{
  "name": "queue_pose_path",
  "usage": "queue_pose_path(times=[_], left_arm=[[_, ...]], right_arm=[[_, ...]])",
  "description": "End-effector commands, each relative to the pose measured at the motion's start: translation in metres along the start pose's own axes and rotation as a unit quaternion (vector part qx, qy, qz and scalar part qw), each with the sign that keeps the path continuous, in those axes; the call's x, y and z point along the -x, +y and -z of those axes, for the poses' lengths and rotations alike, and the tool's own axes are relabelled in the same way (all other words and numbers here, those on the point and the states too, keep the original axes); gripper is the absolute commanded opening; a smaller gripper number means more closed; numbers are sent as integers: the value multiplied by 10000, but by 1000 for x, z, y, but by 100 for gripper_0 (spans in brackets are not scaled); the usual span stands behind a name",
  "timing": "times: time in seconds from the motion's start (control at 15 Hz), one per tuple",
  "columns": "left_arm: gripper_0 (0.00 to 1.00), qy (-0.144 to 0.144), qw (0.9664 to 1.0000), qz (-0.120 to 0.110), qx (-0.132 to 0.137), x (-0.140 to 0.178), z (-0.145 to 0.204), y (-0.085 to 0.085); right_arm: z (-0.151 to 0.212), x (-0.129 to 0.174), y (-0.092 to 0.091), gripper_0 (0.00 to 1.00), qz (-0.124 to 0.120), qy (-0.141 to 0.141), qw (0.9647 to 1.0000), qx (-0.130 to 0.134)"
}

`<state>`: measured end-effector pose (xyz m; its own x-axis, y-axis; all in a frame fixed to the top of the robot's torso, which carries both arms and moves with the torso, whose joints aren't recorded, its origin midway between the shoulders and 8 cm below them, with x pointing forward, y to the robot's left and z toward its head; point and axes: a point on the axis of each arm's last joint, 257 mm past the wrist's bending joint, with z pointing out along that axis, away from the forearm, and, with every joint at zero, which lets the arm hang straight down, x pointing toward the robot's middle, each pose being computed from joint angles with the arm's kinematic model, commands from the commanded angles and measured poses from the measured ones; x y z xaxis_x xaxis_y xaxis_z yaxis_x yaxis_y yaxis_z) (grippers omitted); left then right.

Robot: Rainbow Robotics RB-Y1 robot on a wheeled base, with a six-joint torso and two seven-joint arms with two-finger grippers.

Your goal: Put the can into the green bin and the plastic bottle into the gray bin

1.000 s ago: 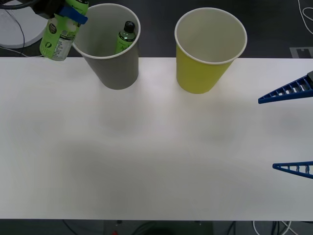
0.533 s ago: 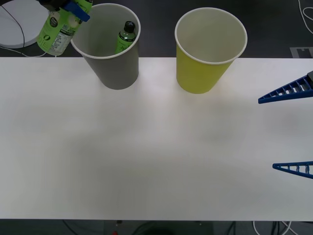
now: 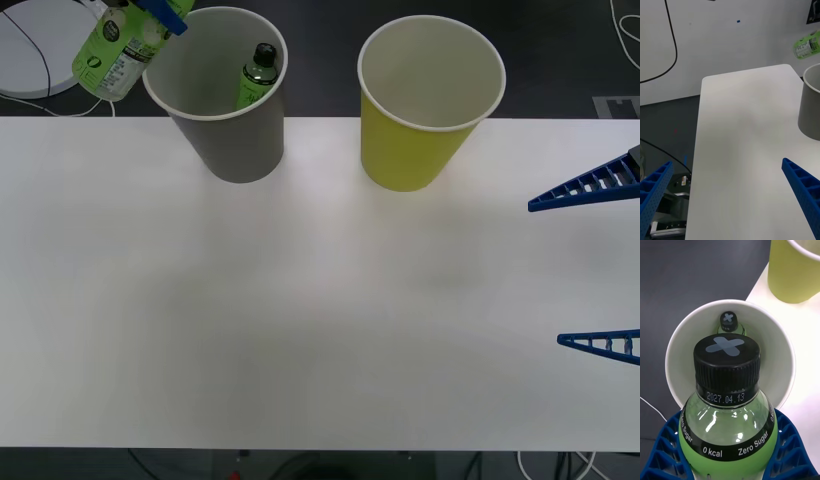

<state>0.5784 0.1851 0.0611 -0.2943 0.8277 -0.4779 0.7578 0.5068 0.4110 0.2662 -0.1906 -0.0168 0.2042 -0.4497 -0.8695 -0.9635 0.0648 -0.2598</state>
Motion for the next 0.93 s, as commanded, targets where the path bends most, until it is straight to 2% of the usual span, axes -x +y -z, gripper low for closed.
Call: queue_pose_path(times=[0.07,0.4,0.93], left_arm=[[0,-109,9998,173,-68,15,6,5],[0,-205,9994,253,-85,38,9,5],[0,-143,9988,385,-282,43,-10,-7]], right_arm=[[0,0,0,100,0,0,10000,0],[0,0,0,100,0,0,10000,0],[0,0,0,100,0,0,10000,0]])
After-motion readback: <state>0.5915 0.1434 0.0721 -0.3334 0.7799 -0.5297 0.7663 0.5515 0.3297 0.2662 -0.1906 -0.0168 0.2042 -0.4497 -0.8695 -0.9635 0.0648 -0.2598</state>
